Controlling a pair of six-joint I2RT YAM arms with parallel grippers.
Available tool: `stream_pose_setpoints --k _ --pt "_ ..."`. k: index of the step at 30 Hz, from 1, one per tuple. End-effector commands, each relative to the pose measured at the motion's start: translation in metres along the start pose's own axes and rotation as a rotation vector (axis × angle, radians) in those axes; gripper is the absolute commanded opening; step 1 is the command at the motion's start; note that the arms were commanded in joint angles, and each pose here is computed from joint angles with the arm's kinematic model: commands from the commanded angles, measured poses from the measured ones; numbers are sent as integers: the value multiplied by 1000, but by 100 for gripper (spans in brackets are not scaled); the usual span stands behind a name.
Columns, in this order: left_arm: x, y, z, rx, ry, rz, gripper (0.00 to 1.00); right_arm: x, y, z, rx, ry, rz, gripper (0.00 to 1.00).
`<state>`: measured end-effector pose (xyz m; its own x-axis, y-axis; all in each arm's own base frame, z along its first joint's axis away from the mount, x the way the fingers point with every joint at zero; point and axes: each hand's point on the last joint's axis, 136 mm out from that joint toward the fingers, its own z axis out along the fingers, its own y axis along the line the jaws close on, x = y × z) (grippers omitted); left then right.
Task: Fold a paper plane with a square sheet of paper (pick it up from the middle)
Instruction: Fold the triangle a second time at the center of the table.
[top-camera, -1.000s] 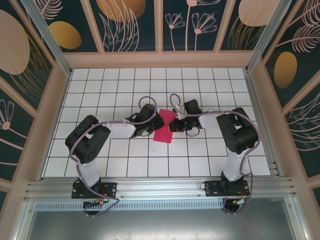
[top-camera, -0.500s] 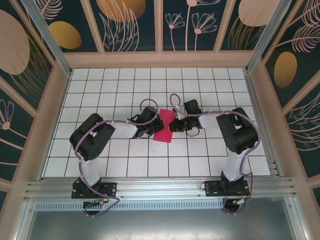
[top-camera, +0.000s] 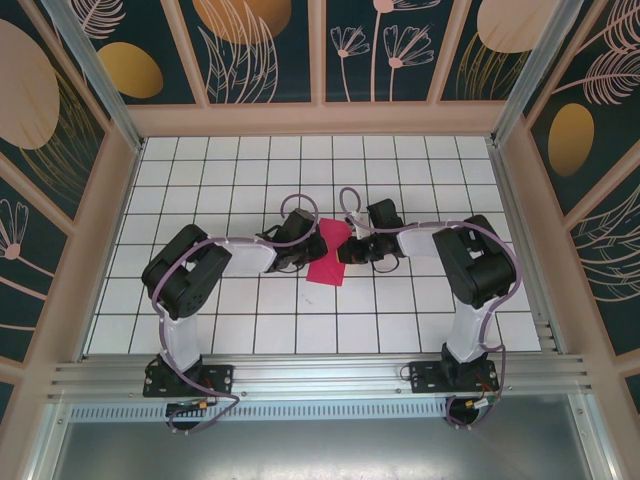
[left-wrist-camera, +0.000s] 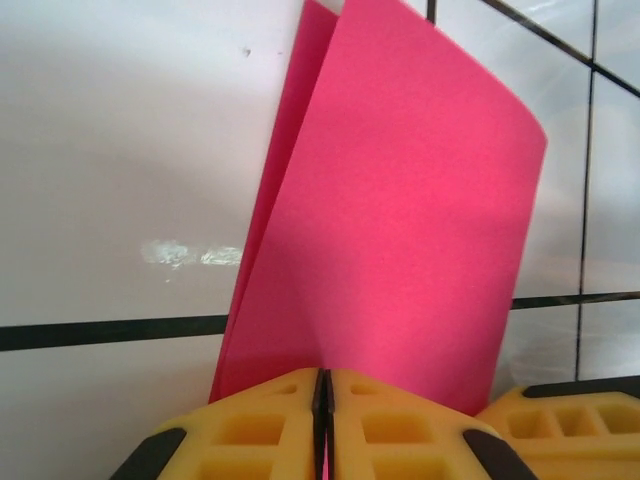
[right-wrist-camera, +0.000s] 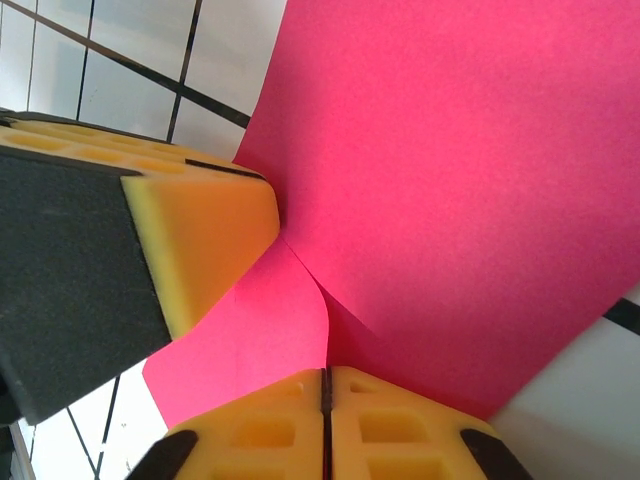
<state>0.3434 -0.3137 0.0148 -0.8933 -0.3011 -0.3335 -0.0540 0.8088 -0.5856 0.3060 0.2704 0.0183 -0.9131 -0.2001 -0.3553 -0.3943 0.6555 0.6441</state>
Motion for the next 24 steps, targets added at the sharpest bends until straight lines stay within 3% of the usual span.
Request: stream_pose_setpoints --k 1,8,12,15,19,24 --pt "19 31 4 -65 41 -18 13 10 -16 4 95 31 18 14" --pt "26 39 5 -71 56 -19 13 -21 7 -36 143 -84 -8 32" --pt "23 32 5 -59 55 -10 13 -20 21 -55 131 -131 10 35" --pt "23 30 4 -51 57 -10 13 -9 48 -53 7 -127 19 30" --pt "23 27 5 -40 59 -11 13 4 56 -36 -34 -78 33 16" --pt "23 28 6 -44 67 -7 13 23 63 -8 -71 7 45 8"
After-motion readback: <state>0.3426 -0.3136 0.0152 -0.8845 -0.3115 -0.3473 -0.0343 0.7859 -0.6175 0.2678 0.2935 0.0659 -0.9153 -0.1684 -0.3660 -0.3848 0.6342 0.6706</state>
